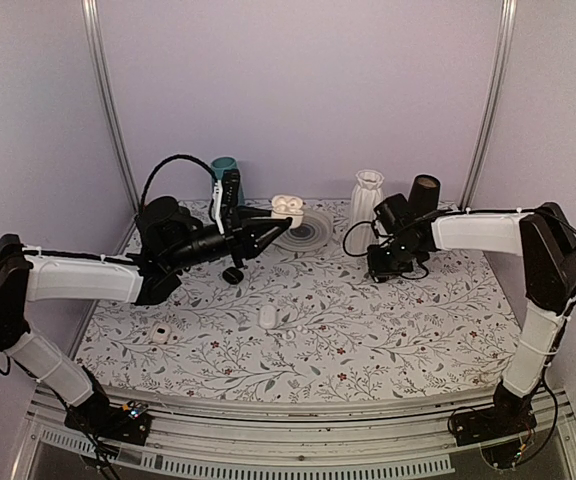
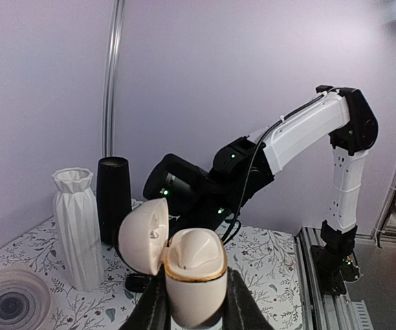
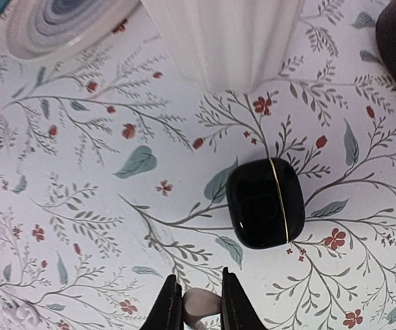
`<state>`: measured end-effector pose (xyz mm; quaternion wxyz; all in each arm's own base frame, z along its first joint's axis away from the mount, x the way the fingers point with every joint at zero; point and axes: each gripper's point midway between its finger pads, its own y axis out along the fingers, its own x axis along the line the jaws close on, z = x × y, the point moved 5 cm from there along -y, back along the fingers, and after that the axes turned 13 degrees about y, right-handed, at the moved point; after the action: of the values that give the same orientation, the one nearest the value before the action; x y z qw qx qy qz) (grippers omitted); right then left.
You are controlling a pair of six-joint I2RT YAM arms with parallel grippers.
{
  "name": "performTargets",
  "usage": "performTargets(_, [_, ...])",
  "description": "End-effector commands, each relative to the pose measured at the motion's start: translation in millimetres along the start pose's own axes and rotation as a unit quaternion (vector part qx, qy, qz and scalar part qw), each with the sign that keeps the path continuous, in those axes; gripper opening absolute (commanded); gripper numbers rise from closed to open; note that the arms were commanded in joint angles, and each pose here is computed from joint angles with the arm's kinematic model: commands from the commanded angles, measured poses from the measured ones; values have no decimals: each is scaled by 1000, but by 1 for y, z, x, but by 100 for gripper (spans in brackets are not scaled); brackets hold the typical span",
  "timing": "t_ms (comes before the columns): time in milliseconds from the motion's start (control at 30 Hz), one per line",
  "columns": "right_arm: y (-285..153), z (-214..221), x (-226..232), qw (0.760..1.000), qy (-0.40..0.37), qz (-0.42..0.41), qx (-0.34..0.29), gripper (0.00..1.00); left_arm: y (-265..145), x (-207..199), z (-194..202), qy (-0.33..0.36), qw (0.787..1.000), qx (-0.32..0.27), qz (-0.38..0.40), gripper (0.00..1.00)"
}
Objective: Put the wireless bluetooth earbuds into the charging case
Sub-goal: Pick up the right earbud from the center of the board, then insert the right earbud into the right side groove of the charging case.
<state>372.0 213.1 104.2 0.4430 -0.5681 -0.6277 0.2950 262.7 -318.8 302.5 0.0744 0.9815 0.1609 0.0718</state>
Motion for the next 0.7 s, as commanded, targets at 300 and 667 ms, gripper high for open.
performTargets(300, [-137,-42,61,957,-18,-238,-167,5,-10,6,-1,-8,999,-23,43,0])
performTargets(667, [-202,-42,93,908,-43,-362,-205,5,-5,10,8,-33,998,-17,55,0])
